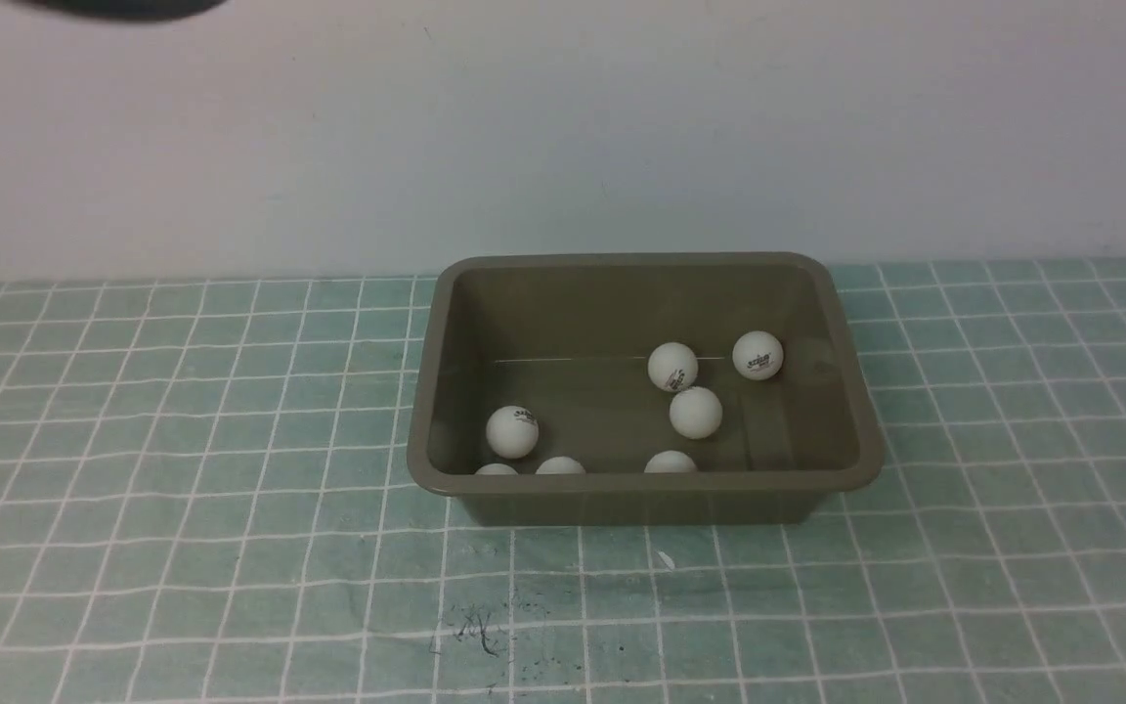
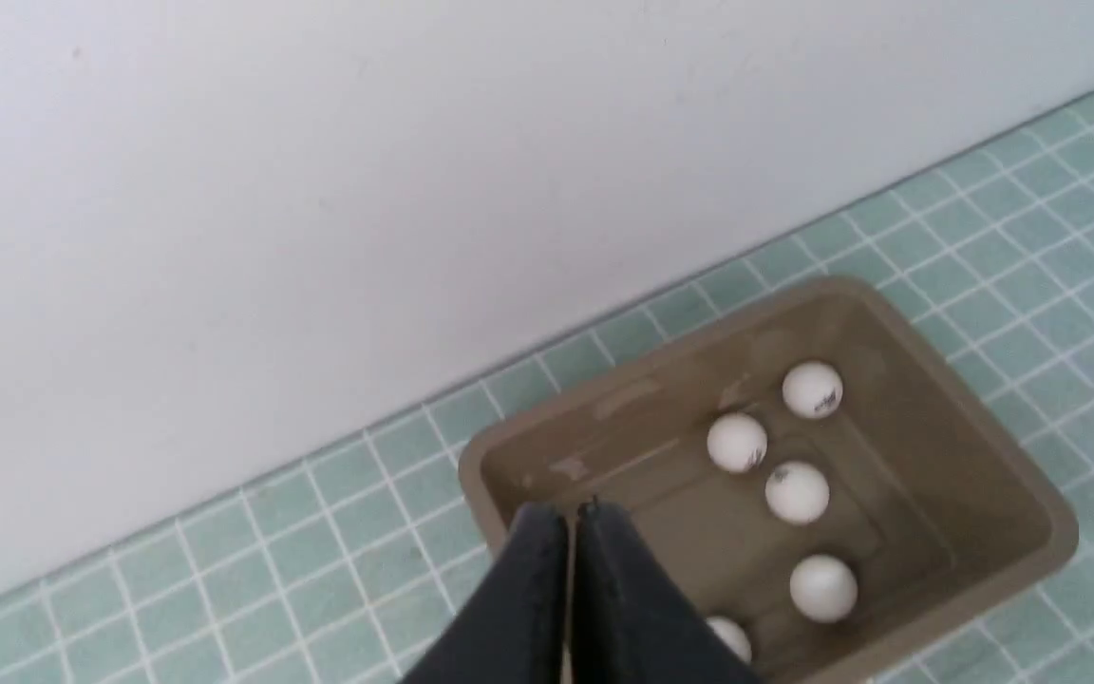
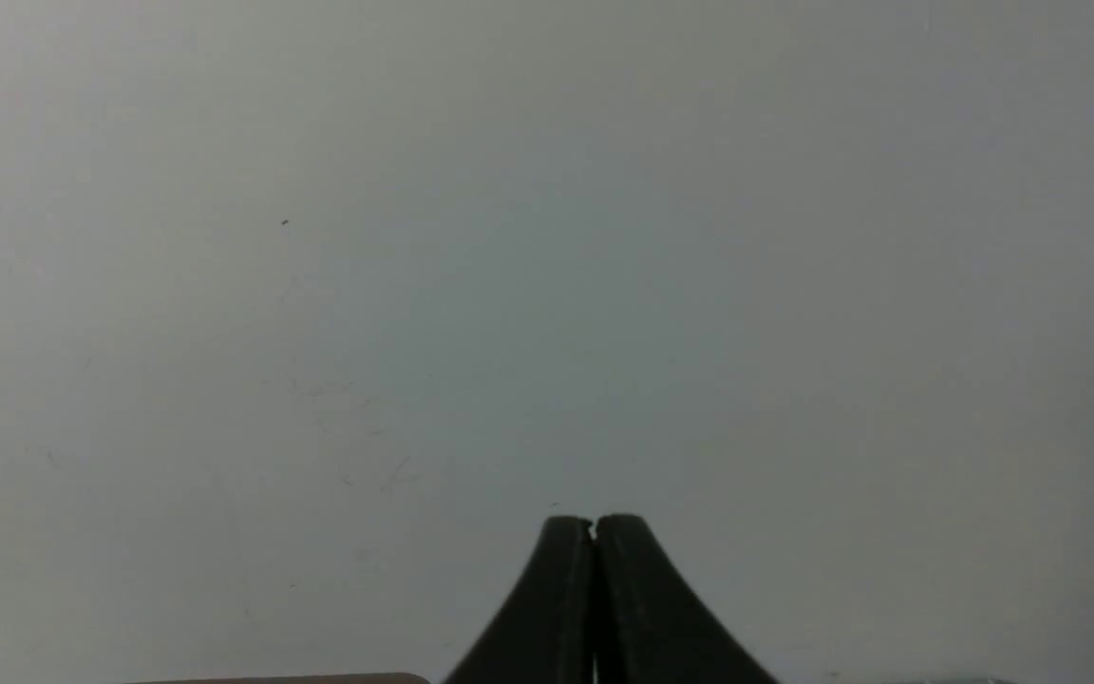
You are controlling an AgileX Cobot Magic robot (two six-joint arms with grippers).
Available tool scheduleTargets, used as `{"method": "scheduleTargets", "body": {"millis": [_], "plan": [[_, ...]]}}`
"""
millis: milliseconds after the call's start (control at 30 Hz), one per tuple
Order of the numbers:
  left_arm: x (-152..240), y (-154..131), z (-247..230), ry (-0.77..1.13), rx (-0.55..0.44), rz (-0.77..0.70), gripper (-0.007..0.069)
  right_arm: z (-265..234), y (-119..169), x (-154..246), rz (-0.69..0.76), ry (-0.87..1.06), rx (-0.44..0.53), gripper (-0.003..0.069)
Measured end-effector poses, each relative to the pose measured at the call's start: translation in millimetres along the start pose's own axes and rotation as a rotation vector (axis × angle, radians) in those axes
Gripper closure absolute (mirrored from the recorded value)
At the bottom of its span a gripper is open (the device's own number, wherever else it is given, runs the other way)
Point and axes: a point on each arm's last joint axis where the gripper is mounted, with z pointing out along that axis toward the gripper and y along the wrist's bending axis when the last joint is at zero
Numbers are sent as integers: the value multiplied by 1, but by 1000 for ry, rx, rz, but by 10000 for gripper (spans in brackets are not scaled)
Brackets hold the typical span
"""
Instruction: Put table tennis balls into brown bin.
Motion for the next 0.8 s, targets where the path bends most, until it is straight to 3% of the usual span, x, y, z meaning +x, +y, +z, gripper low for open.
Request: {"method": "scheduleTargets", "body": {"millis": [167, 433, 800], "plan": [[57, -3, -31, 41, -24, -25, 630, 0, 0, 0, 0, 0, 0, 673], [149, -10, -42, -6, -25, -77, 630, 0, 0, 0, 0, -1, 0, 673], [235, -16, -78, -181, -32, -127, 630, 0, 0, 0, 0, -1, 0, 673]]}}
